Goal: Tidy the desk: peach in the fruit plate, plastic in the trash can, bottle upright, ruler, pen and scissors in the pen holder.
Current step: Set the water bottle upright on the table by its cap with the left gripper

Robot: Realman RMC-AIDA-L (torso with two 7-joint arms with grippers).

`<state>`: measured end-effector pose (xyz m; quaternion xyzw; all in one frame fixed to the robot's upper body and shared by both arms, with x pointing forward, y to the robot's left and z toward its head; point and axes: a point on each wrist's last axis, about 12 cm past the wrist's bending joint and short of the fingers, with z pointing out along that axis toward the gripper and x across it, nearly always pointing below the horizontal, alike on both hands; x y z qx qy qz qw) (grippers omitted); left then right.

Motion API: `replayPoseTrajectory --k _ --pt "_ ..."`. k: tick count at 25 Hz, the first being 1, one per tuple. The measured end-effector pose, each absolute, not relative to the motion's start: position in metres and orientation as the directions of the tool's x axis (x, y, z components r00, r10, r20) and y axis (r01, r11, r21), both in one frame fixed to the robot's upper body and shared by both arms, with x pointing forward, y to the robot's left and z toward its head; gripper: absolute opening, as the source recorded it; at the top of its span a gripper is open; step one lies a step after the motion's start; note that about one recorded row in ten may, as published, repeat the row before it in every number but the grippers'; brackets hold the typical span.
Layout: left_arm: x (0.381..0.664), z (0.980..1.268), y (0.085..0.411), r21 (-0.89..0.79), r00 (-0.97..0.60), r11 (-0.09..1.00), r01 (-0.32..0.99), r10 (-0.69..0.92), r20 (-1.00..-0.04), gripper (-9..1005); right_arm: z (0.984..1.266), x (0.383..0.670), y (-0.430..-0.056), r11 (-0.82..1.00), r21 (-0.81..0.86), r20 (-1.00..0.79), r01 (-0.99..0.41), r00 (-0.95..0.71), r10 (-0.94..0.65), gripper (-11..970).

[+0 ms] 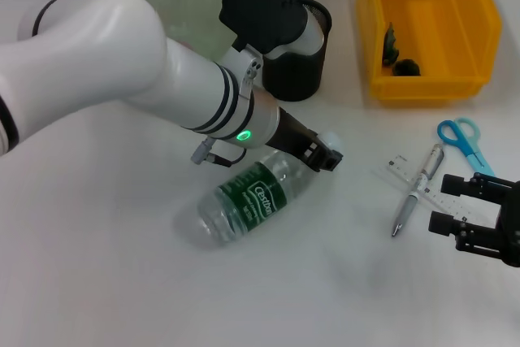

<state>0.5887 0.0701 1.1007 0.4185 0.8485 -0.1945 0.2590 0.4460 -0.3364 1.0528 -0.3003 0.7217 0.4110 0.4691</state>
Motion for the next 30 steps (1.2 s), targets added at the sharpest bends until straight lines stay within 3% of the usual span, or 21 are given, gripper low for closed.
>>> replayPoseTrajectory --k 12,17,19,30 --pt "0.571 1.115 0.094 -0.117 -0.448 0.587 0.801 0.458 -0.768 450 1.053 0.445 -0.336 0.480 0.314 -0.924 -0.819 -0.380 -0.044 714" --pt "0.568 1.116 0.099 -0.135 -0.443 0.589 0.797 0.418 -0.793 449 1.054 0.445 -0.336 0.481 0.313 -0.926 -0.819 -0.375 -0.035 714" --pt "0.563 1.120 0.116 -0.193 -0.415 0.576 0.794 0.283 -0.865 450 1.054 0.446 -0.336 0.481 0.312 -0.927 -0.819 -0.373 -0.034 714" --pt "0.561 1.109 0.150 -0.251 -0.343 0.545 0.800 0.072 -0.937 447 1.055 0.451 -0.332 0.476 0.316 -0.928 -0.821 -0.373 -0.028 714"
